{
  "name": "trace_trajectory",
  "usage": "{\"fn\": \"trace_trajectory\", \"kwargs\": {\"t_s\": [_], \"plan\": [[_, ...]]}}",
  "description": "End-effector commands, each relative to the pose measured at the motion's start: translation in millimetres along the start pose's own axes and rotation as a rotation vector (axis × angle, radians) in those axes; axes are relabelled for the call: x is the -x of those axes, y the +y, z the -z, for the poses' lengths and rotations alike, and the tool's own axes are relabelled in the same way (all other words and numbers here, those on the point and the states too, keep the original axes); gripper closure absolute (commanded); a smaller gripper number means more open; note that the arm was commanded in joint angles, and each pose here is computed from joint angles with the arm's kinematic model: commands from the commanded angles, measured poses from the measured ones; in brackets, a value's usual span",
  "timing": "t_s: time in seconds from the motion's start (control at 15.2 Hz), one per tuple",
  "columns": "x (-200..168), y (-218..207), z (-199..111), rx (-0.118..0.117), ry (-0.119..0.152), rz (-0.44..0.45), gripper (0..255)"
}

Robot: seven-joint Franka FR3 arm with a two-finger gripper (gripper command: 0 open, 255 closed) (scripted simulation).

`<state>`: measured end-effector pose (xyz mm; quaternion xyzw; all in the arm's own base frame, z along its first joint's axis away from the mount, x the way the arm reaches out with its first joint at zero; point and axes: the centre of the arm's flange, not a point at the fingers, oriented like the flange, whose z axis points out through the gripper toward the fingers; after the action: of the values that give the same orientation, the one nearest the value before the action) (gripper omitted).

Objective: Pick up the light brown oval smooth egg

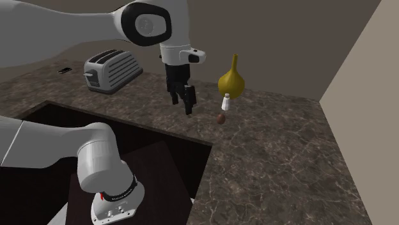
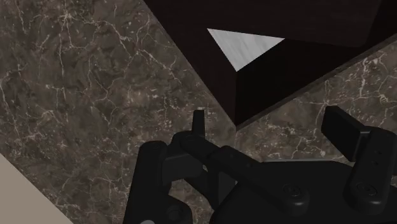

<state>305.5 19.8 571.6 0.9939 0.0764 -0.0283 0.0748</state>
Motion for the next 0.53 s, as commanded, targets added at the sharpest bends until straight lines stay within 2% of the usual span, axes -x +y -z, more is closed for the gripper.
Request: {"fn": "trace_trajectory", "kwargs": {"t_s": [0.0, 0.46], "plan": [[0, 0, 0, 0.000, 0.000, 0.000, 0], [-82, -5, -47, -0.084, -0.030, 0.003, 0]]}}
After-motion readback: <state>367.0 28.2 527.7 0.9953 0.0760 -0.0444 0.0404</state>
